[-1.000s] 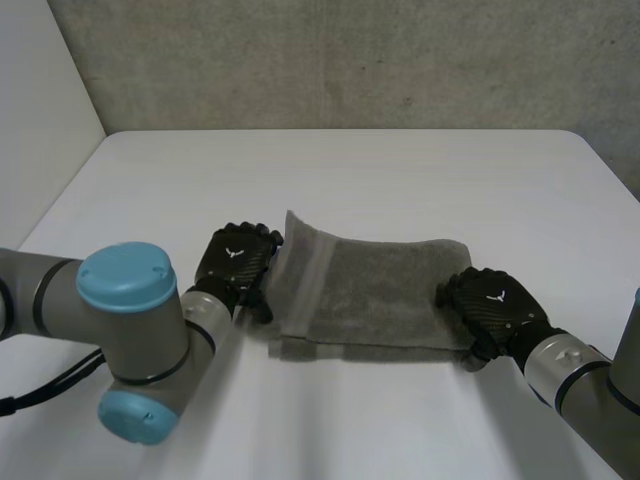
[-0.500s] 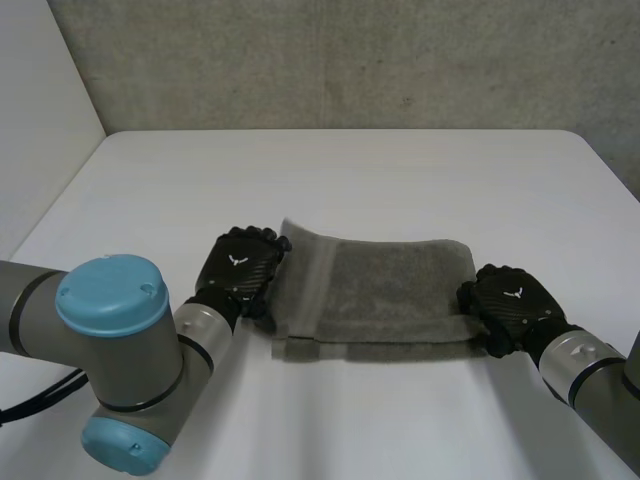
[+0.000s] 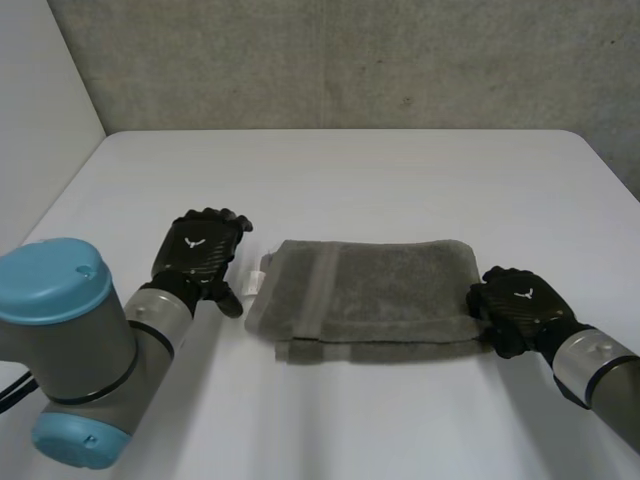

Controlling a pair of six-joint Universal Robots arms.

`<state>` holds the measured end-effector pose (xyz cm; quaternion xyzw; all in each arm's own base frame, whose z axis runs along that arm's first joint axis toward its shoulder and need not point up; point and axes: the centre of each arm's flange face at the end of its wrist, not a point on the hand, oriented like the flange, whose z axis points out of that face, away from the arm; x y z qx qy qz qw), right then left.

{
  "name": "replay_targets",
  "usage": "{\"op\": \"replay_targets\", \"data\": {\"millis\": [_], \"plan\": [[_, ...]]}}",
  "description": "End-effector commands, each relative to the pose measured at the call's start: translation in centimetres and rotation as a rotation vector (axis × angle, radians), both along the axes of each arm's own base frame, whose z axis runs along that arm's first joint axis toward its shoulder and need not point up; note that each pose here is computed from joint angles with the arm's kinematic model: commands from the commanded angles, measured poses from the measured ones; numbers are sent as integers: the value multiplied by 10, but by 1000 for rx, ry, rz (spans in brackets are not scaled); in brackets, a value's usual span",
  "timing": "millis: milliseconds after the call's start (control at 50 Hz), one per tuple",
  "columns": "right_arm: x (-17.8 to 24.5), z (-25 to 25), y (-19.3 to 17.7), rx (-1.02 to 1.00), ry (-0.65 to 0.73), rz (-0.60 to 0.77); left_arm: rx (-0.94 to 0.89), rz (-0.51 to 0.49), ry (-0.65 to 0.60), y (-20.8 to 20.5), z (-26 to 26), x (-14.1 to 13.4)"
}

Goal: Fold the towel.

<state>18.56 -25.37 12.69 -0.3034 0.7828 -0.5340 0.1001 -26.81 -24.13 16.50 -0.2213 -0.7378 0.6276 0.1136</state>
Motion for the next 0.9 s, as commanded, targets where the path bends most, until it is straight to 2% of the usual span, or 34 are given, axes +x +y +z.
{"op": "replay_targets", "data": {"millis": [20,120,300,360,400,460,500,620,660,680,720,840,900], "plan": [[-29,4,-13,33,-26,-38,-13,35,6,1,8,14],[-45,13,-23,15,15,-56,-16,67,8,-4,10,23],[-42,50,-30,-46,36,-27,-31,90,14,-11,14,28],[-22,71,-26,-107,15,30,-39,90,20,-13,17,28],[10,96,-13,-177,-26,119,-49,92,24,-14,19,27],[24,104,-7,-202,-41,160,-57,92,27,-15,22,27],[53,110,9,-221,-52,242,-72,93,44,-15,28,27],[102,99,41,-201,-44,382,-74,96,98,-15,36,27],[131,88,64,-181,-31,472,-73,93,107,-14,37,26],[132,88,64,-181,-31,472,-73,93,107,-14,37,26],[150,66,76,-140,0,522,-70,78,113,-13,37,25],[161,33,79,-94,73,536,-67,63,114,-10,37,22],[162,32,79,-92,71,530,-68,60,115,-10,37,22]]}}
